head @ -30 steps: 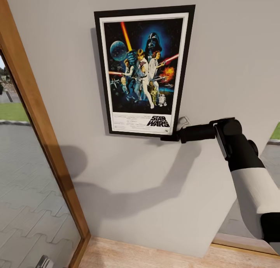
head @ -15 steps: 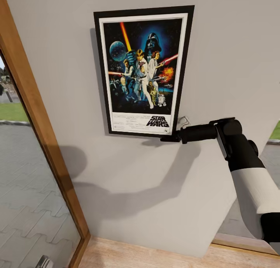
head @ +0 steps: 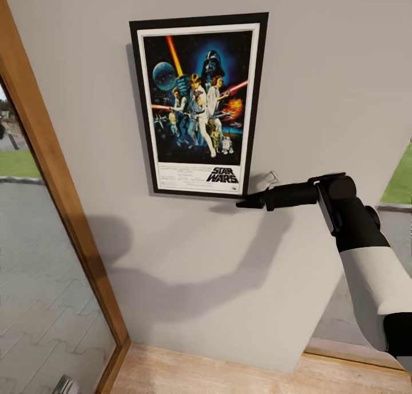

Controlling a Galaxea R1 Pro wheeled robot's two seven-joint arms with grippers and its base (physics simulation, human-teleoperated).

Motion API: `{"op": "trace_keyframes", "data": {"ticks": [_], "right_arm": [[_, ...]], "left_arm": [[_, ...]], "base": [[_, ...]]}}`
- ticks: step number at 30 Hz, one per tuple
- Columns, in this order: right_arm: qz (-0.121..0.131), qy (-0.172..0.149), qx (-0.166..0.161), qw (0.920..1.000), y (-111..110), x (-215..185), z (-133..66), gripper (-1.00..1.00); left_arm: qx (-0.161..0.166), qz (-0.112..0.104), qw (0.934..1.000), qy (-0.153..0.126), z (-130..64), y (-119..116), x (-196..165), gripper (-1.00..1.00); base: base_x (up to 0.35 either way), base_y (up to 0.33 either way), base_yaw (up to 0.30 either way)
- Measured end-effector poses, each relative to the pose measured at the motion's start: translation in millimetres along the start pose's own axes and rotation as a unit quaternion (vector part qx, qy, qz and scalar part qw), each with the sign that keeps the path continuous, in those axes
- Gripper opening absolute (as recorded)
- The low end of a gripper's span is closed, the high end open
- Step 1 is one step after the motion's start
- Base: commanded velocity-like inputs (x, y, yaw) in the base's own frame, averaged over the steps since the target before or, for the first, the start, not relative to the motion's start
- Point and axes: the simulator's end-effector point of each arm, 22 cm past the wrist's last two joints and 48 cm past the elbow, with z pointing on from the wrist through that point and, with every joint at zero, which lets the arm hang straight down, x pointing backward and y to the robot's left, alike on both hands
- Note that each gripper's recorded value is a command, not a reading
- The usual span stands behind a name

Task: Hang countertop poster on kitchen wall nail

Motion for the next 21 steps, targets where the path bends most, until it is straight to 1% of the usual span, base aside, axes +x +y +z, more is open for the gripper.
{"op": "trace_keyframes", "data": {"ticks": [4,12,21], "right_arm": [[0.0,0.0,0.001,1.0,0.2,-0.1,-0.4,1.0],[0.0,0.0,0.0,1.0,0.5,0.0,0.1,1.0],[-0.001,-0.001,-0.001,1.0,0.8,-0.4,0.1,1.0]], "left_arm": [[0.0,0.0,1.0,0.001,-0.1,-0.2,0.5,1.0],[-0.001,0.001,1.0,0.003,-0.5,0.2,1.4,1.0],[-0.001,0.001,1.0,0.003,-0.3,0.3,1.0,1.0]], "base": [[-0.107,0.0,0.0],[-0.026,0.0,0.0],[-0.197,0.0,0.0]]}}
